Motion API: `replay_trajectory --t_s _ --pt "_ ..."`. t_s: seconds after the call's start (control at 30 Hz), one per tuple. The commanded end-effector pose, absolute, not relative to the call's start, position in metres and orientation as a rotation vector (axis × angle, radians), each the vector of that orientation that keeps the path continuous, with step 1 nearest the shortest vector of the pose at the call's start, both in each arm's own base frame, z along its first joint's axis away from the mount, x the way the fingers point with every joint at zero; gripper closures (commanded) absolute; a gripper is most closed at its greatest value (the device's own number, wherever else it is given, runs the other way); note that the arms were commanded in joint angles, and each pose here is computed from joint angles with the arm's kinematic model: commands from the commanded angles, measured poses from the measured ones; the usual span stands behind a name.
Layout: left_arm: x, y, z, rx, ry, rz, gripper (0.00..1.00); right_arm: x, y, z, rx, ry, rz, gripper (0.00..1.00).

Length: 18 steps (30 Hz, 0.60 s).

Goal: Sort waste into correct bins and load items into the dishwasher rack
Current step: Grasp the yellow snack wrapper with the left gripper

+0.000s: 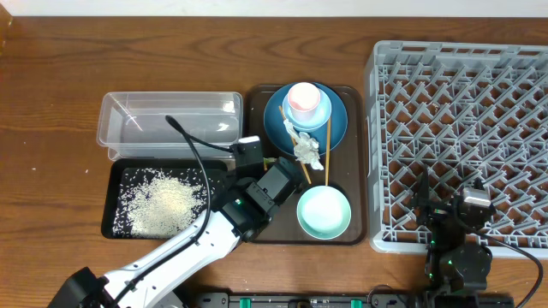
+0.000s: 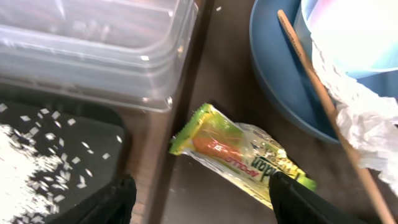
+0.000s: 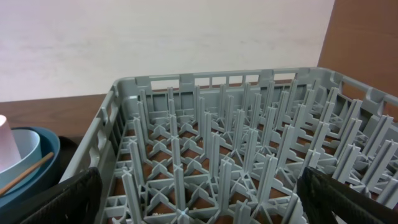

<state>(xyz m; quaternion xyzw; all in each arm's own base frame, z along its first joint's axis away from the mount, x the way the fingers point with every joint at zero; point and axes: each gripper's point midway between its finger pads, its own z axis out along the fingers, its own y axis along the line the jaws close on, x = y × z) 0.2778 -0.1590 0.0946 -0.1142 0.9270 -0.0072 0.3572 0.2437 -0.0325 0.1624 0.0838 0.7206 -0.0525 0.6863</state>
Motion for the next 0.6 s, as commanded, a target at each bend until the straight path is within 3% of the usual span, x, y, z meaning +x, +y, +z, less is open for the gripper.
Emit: replay_trajectory --t_s 0.0,0.3,0.57 --pt "0.276 -0.16 0.078 -0.437 2.41 -0.047 0.28 0.243 -0.033 0.161 0.203 1.615 -0.108 0.01" --pt "0.281 -0.182 0.045 -0.542 2.457 -0.139 0.28 0.243 -0.033 0.161 0.203 1.615 -0.108 0.01" --pt "0.284 -0.185 0.031 -0.567 2.463 -0.132 0.36 0.243 -0.033 0.161 0.204 1.615 -0.108 0.01"
